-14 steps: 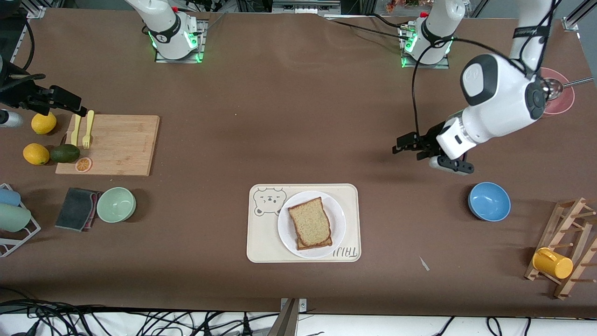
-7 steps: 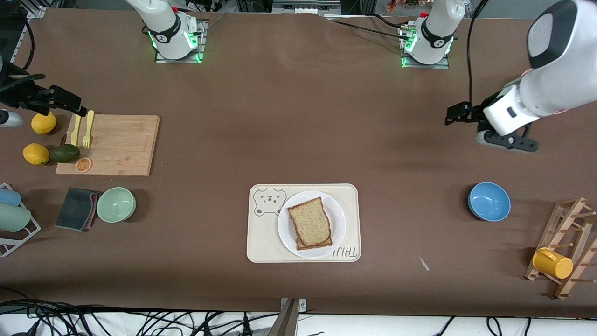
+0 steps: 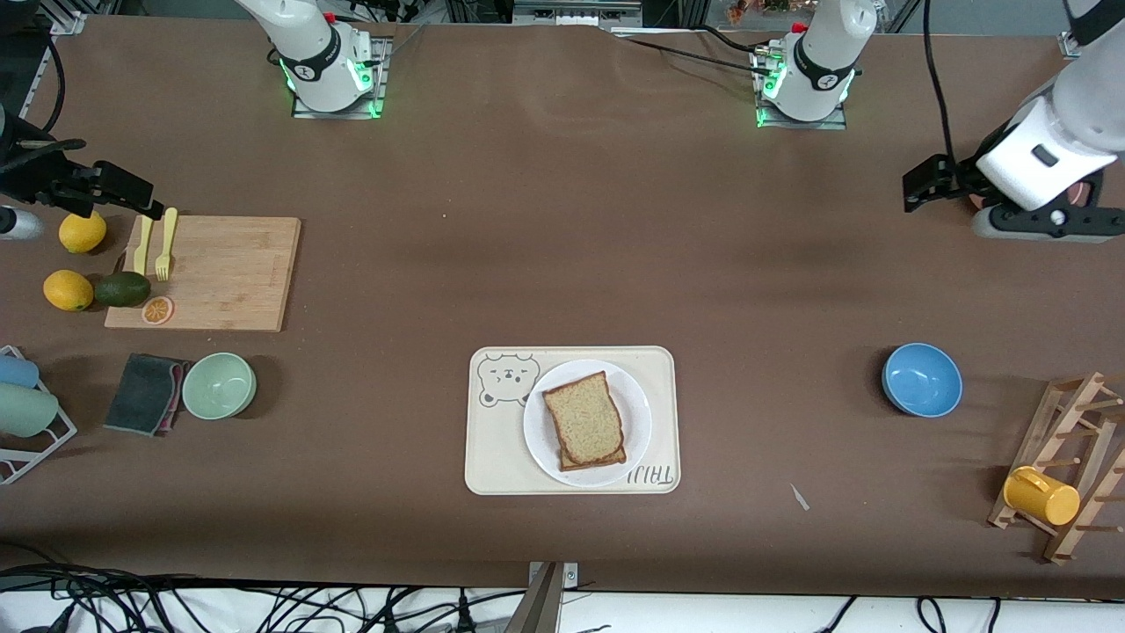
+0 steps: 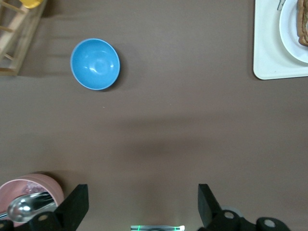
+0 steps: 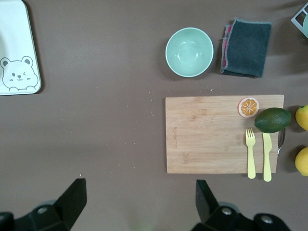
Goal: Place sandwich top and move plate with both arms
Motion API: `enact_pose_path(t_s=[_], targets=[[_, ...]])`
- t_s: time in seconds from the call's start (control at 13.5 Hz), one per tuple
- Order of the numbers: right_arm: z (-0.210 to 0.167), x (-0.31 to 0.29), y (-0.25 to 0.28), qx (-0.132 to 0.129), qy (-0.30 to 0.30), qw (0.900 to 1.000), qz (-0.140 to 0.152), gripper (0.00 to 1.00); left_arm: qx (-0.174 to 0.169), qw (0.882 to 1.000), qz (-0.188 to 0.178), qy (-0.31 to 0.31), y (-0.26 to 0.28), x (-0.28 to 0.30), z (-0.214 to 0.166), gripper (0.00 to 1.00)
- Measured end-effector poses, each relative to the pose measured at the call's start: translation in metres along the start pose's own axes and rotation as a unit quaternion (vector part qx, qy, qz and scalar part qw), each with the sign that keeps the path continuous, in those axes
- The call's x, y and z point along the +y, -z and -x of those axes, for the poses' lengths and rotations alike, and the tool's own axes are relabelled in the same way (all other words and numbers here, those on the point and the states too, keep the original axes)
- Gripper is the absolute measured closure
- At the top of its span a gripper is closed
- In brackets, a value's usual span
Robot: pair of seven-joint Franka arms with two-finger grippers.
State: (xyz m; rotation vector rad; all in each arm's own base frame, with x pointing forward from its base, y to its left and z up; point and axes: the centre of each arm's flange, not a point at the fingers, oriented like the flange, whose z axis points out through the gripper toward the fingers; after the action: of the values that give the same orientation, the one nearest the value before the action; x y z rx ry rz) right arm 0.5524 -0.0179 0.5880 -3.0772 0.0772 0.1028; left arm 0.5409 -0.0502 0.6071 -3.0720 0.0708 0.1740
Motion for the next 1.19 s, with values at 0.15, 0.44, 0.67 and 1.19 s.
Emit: enact_pose_path(t_s=[0.15, 0.44, 0.67, 1.19], targets=[[0.0, 0.0, 0.0, 0.0, 0.0, 1.0, 0.0, 0.0, 0.02, 1.0, -0.01, 0.004, 0.021, -0.005, 0.004, 0.0], [0.0, 0.0, 0.0, 0.001, 0.0, 1.0, 0.0, 0.0, 0.022, 1.0, -0.007, 0.01, 0.027, -0.011, 0.006, 0.0], [0.0, 0.001, 0.0, 0.001, -0.001, 1.0, 0.0, 0.0, 0.021, 1.0, -0.007, 0.014, 0.026, -0.015, 0.005, 0.0], [0.0, 0.001, 0.0, 0.001, -0.001, 1.0, 0.0, 0.0, 0.017, 0.999, -0.003, 0.036, 0.022, -0.039, 0.005, 0.0]])
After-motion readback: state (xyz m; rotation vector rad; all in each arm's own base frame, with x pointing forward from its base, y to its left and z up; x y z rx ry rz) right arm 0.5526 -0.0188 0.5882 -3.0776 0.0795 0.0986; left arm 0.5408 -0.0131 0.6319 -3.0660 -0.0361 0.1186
